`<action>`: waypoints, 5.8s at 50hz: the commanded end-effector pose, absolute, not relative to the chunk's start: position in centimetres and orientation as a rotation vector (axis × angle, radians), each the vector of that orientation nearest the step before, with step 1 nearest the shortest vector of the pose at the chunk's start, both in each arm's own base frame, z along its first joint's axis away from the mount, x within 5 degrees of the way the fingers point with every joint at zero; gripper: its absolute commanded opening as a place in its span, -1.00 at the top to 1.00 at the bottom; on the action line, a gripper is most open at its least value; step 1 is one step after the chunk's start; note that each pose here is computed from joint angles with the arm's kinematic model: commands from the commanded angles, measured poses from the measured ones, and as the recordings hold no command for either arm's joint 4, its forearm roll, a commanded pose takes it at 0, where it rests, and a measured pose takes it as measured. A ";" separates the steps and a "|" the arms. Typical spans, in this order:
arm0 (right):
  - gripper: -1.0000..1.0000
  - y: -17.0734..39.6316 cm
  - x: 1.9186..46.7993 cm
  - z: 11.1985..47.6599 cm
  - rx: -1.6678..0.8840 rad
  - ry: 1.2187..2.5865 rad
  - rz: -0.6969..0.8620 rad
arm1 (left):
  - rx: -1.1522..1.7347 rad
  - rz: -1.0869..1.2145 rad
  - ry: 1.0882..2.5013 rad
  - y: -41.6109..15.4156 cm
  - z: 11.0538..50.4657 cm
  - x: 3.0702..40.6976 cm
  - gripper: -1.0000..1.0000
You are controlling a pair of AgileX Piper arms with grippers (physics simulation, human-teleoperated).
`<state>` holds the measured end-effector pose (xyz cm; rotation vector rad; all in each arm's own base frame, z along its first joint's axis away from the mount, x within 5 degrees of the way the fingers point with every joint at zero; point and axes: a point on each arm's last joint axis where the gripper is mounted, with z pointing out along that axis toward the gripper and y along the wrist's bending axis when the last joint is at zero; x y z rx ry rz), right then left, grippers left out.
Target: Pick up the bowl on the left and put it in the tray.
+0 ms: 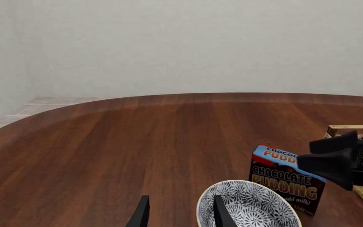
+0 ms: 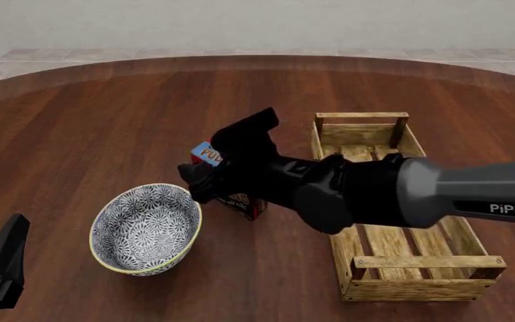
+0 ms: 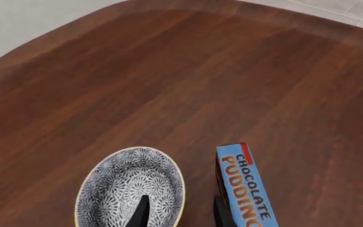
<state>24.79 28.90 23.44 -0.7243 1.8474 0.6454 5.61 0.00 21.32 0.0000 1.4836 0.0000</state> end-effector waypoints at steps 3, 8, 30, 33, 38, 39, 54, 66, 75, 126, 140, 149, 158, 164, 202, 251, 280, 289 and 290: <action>-1.00 29.2 25.1 23.0 -0.725 1.856 0.641 | 0.000 0.000 1.484 0.0 21.3 5.6 -1.00; -1.00 29.2 25.1 23.0 -0.728 1.857 0.641 | 0.000 0.000 1.484 0.0 21.3 5.6 -1.00; -1.00 29.7 25.1 22.5 -0.743 1.864 0.639 | 0.000 0.000 1.484 0.0 21.3 5.6 -1.00; -1.00 29.8 25.2 22.4 -0.745 1.865 0.637 | 0.000 0.000 1.484 0.0 21.3 5.6 -1.00; -1.00 29.9 25.2 22.3 -0.747 1.867 0.638 | 0.000 0.000 1.484 0.0 21.3 5.6 -1.00; -1.00 29.9 25.2 22.3 -0.747 1.867 0.638 | 0.000 0.000 1.484 0.0 21.3 5.6 -1.00; -1.00 30.3 25.5 21.9 -0.752 1.876 0.634 | 0.000 0.000 1.484 0.0 21.3 5.6 -1.00; -1.00 30.5 25.5 21.5 -0.755 1.882 0.635 | 0.000 0.000 1.484 0.0 21.3 5.6 -1.00; -1.00 30.7 25.5 21.2 -0.758 1.886 0.637 | 0.000 0.000 1.484 0.0 21.3 5.6 -1.00; -1.00 31.4 26.2 20.0 -0.754 1.901 0.635 | 0.000 0.000 1.484 0.0 21.3 5.6 -1.00; -1.00 31.5 26.6 19.6 -0.744 1.911 0.635 | 0.000 0.000 1.484 0.0 21.3 5.6 -1.00; -1.00 31.7 26.6 19.4 -0.751 1.917 0.634 | 0.000 0.000 1.484 0.0 21.3 5.6 -1.00; -1.00 32.0 27.1 18.4 -0.758 1.938 0.619 | 0.000 0.000 1.484 0.0 21.3 5.6 -1.00; -1.00 32.2 27.5 17.7 -0.754 1.954 0.613 | 0.000 0.000 1.484 0.0 21.3 5.6 -1.00; -1.00 33.0 27.4 16.6 -0.777 1.978 0.611 | 0.000 0.000 1.484 0.0 21.3 5.6 -1.00; -1.00 33.8 27.6 15.6 -0.791 1.987 0.611 | 0.000 0.000 1.484 0.0 21.3 5.6 -1.00; -1.00 34.0 27.7 14.6 -0.793 1.997 0.608 | 0.000 0.000 1.484 0.0 21.3 5.6 -1.00; -1.00 34.1 27.8 14.4 -0.795 1.998 0.609 | 0.000 0.000 1.484 0.0 21.3 5.6 -1.00; -1.00 34.2 27.8 14.4 -0.794 1.999 0.609 | 0.000 0.000 1.484 0.0 21.3 5.6 -1.00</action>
